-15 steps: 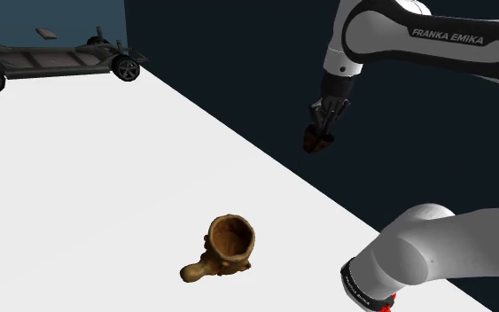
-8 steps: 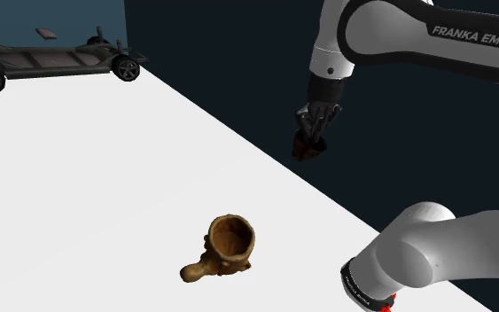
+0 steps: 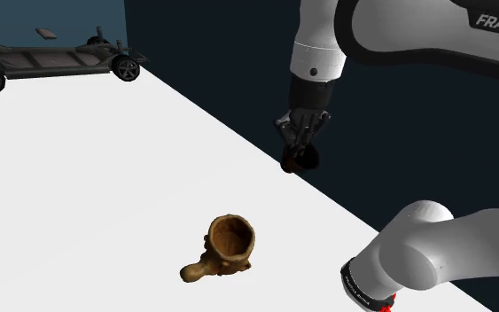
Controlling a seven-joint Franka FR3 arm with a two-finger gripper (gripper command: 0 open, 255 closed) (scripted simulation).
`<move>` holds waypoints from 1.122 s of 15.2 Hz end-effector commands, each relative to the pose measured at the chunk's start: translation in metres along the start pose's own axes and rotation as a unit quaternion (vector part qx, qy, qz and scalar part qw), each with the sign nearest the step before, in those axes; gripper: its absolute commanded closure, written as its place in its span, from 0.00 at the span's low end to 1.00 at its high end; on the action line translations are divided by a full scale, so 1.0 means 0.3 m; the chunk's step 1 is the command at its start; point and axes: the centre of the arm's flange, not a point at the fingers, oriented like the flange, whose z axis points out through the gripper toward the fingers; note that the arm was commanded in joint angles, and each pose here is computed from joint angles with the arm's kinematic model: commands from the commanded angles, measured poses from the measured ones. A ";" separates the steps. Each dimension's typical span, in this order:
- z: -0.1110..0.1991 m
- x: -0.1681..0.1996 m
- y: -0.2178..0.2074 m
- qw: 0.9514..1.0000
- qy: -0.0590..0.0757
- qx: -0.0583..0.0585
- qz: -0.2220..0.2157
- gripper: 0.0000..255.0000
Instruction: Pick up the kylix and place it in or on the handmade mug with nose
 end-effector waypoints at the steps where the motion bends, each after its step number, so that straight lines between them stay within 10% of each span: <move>1: -0.022 -0.043 -0.075 1.000 0.000 0.000 0.001 1.00; 17: -0.088 -0.325 -0.601 1.000 0.000 0.000 0.001 1.00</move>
